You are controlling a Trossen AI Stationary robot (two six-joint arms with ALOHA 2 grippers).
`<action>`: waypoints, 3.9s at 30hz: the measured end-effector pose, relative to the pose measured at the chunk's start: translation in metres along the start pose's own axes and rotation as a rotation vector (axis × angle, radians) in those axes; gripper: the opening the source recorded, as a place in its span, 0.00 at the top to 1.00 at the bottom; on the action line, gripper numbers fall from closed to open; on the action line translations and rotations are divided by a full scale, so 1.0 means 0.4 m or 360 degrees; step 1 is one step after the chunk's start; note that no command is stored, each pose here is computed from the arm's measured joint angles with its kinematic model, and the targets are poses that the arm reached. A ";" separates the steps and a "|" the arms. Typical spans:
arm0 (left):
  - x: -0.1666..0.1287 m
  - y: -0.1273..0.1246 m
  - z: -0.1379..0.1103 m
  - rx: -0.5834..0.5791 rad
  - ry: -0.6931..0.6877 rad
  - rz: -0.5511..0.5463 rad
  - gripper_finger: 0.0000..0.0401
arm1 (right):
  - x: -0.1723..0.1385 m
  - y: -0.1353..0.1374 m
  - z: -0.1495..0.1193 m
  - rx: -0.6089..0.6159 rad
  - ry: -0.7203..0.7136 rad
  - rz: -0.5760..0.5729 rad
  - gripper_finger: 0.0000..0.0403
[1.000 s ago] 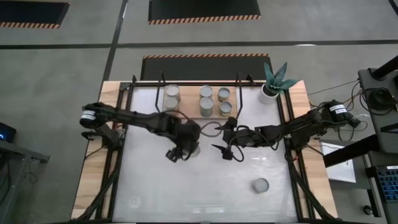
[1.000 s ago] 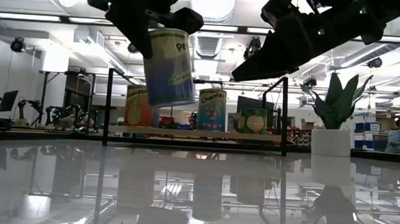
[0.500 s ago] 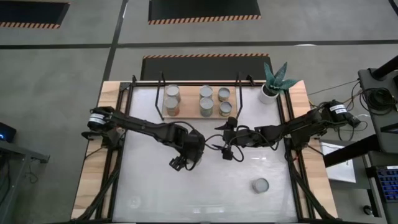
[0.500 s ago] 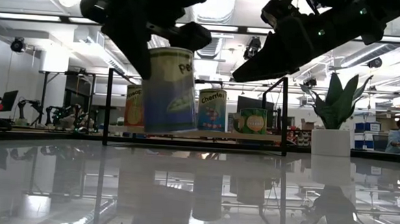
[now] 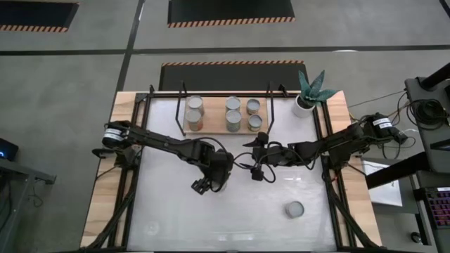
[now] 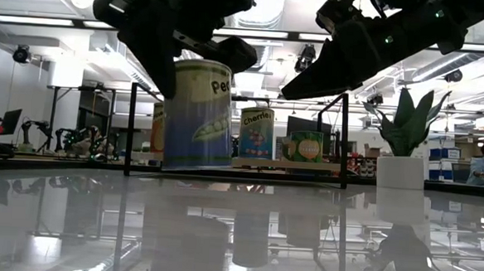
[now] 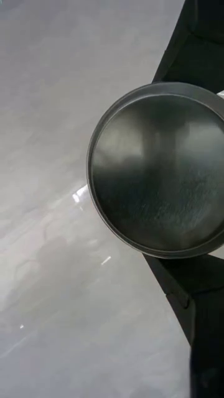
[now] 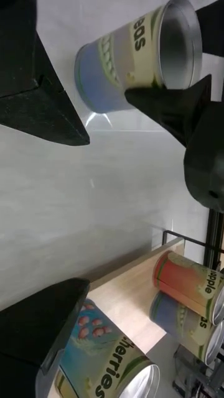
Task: Pick and place cans onto a shelf
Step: Put the canned peas on the shelf
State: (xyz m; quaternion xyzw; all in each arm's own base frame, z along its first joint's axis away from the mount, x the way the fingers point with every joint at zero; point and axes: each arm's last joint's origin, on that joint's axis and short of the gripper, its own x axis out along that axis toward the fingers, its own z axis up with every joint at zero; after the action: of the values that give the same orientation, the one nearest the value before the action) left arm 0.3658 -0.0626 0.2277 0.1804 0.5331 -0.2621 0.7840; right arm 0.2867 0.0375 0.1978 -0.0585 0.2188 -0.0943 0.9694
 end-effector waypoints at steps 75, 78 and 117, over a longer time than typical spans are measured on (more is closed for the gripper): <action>0.031 -0.139 -0.229 -0.0641 -0.0452 0.0563 0.97 | 0.210 0.193 -0.062 0.0026 0.0002 0.0748 0.97; 0.036 -0.135 -0.222 -0.0654 -0.0486 0.0567 0.98 | 0.223 0.198 -0.051 -0.0013 0.0009 0.0744 0.97; 0.047 -0.147 -0.222 -0.0710 -0.0453 0.0495 1.00 | 0.181 0.149 -0.005 -0.0035 0.0105 0.0741 0.97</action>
State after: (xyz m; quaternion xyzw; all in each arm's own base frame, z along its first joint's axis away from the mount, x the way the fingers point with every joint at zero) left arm 0.2702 -0.0637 0.1773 0.0447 0.4282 -0.0382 0.9018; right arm 0.3595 0.0806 0.1570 -0.0139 0.2588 0.1324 0.9567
